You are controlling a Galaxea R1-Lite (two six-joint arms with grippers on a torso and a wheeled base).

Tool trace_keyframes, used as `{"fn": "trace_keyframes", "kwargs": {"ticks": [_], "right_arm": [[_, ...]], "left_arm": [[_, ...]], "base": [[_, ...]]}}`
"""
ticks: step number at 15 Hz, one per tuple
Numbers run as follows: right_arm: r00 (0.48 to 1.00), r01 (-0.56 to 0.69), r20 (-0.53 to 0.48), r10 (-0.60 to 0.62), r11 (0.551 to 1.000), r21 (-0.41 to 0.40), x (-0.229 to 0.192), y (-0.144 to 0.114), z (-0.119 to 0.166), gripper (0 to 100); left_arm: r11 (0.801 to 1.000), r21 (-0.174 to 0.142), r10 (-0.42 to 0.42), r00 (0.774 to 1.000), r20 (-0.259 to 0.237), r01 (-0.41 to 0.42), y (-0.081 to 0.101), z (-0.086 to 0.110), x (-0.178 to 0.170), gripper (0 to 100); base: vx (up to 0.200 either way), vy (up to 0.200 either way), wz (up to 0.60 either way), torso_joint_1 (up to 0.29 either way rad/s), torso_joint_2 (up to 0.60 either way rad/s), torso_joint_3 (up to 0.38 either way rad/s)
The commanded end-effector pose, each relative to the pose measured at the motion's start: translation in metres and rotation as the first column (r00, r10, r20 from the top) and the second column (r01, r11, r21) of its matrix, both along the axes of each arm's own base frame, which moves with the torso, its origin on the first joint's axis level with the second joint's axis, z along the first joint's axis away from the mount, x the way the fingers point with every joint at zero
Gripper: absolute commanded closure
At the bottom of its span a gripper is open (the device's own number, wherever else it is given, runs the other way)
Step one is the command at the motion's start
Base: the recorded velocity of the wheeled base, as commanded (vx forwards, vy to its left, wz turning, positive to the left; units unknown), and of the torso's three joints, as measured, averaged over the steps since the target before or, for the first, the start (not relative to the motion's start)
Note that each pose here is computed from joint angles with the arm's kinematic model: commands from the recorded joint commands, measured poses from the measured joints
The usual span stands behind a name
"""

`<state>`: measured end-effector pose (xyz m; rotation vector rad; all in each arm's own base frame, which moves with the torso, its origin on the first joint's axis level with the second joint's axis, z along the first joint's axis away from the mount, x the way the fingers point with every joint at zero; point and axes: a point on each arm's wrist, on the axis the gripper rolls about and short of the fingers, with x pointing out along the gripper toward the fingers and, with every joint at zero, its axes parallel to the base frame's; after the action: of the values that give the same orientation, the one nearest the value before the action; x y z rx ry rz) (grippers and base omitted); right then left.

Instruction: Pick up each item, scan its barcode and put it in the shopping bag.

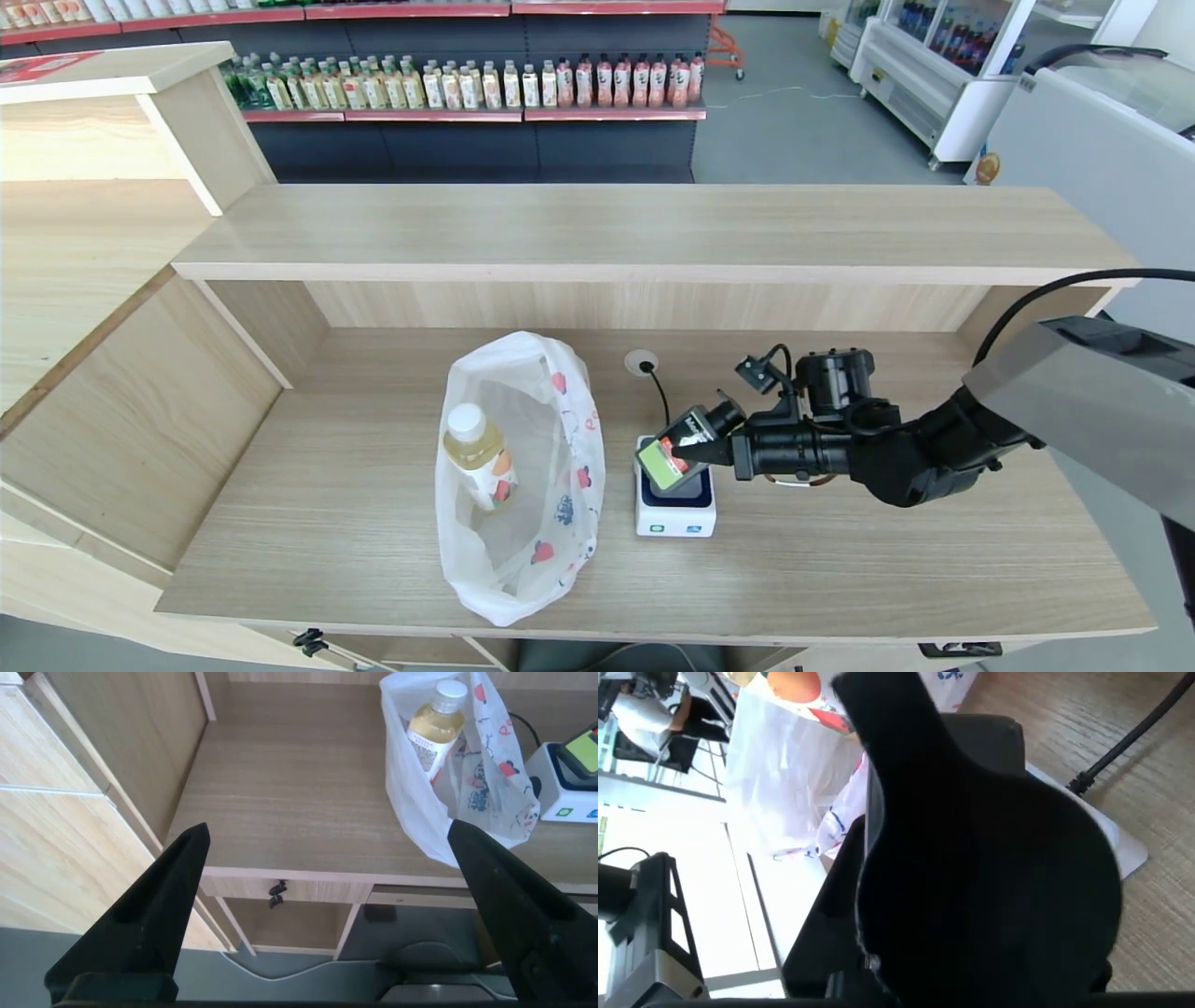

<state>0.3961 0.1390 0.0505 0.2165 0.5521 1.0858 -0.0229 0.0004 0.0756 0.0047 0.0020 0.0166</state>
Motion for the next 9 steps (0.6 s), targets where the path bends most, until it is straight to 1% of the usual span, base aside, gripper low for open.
{"fn": "trace_keyframes", "kwargs": {"ticks": [1, 4, 8, 9], "right_arm": [[1.0, 0.005, -0.006, -0.005, 1.0, -0.011, 0.003, 0.004, -0.007, 100], [1.0, 0.02, 0.004, -0.02, 1.0, -0.018, 0.006, 0.003, -0.008, 100], [0.999, 0.035, 0.019, -0.035, 0.999, -0.011, 0.006, -0.004, 0.001, 100], [0.998, 0.052, 0.042, -0.052, 0.999, 0.0, 0.002, -0.013, 0.017, 100]], "left_arm": [[1.0, 0.0, 0.0, 1.0, 0.0, 0.0, 0.0, 0.0, 0.0, 0], [1.0, 0.0, 0.0, 1.0, 0.0, 0.0, 0.0, 0.0, 0.0, 0], [1.0, 0.0, 0.0, 1.0, 0.0, 0.0, 0.0, 0.0, 0.0, 0], [1.0, 0.0, 0.0, 1.0, 0.0, 0.0, 0.0, 0.0, 0.0, 0]], "base": [[0.0, 0.0, 0.0, 0.0, 0.0, 0.0], [0.0, 0.0, 0.0, 0.0, 0.0, 0.0], [0.0, 0.0, 0.0, 0.0, 0.0, 0.0], [0.0, 0.0, 0.0, 0.0, 0.0, 0.0]]}}
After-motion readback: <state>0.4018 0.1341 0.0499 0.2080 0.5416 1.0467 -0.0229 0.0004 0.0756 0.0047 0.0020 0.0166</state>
